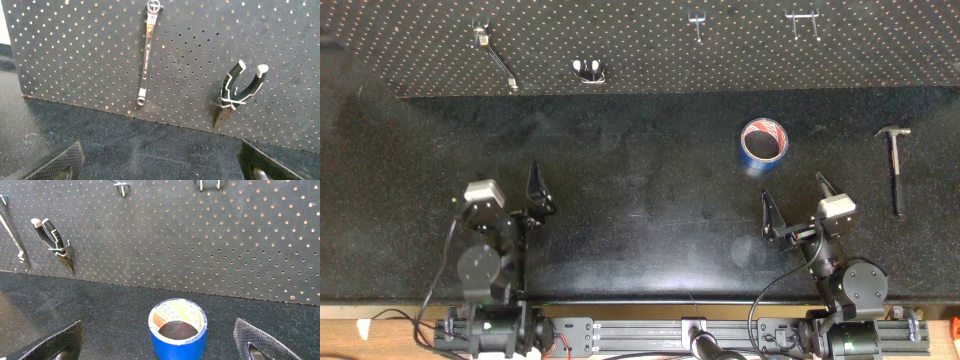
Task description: Place Tools Onto Pegboard
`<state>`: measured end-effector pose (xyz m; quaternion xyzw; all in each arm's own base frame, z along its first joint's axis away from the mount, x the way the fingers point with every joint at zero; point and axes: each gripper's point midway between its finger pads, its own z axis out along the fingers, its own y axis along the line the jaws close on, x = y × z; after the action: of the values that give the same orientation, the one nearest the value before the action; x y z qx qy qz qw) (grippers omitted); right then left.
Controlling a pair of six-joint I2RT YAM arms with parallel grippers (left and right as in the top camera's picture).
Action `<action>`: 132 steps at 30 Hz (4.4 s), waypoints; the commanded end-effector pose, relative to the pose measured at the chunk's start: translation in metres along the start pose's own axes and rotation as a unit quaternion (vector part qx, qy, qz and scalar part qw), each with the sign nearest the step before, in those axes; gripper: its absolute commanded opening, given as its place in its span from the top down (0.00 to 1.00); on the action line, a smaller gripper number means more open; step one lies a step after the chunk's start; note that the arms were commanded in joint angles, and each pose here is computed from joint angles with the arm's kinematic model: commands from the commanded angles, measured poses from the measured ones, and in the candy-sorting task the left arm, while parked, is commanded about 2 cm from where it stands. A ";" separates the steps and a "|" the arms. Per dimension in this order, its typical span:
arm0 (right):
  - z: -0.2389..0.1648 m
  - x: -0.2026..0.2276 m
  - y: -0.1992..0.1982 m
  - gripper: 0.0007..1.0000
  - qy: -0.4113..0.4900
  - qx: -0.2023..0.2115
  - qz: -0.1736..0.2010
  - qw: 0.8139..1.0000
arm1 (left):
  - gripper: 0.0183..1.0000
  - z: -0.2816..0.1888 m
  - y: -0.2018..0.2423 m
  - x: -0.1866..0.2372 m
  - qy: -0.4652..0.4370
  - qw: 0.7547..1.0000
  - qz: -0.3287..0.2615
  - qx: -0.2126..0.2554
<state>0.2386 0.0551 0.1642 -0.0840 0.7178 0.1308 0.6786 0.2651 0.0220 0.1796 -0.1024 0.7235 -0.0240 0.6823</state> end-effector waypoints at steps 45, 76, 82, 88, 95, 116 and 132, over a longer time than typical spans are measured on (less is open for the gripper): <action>-0.001 -0.017 -0.004 0.02 -0.033 0.014 0.054 0.998 | 0.00 -0.019 -0.002 0.026 0.009 1.000 0.001 0.022; 0.117 0.004 0.028 0.03 0.443 -0.037 0.144 0.884 | 0.00 -0.019 -0.002 0.026 0.009 1.000 0.001 0.022; 0.116 0.029 0.024 0.02 0.506 -0.020 0.130 0.852 | 0.00 -0.019 -0.002 0.026 0.009 1.000 0.001 0.022; 0.115 0.060 0.024 0.02 0.548 -0.016 0.135 0.826 | 0.00 -0.019 -0.002 0.026 0.009 1.000 0.001 0.022; 0.115 0.084 0.027 0.01 0.577 -0.020 0.107 0.809 | 0.00 -0.019 -0.002 0.026 0.009 1.000 0.001 0.022; 0.168 -0.065 0.053 0.92 0.306 -0.059 0.046 0.949 | 0.00 -0.019 -0.002 0.026 0.009 1.000 0.001 0.022; 0.218 -0.116 0.095 0.93 0.137 0.022 -0.024 0.990 | 0.00 -0.019 -0.002 0.026 0.009 1.000 0.001 0.022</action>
<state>0.4210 0.2073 0.2764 -0.1161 0.8084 0.1056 0.5673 0.2460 0.0151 0.1566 -0.0907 0.7281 -0.0367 0.6784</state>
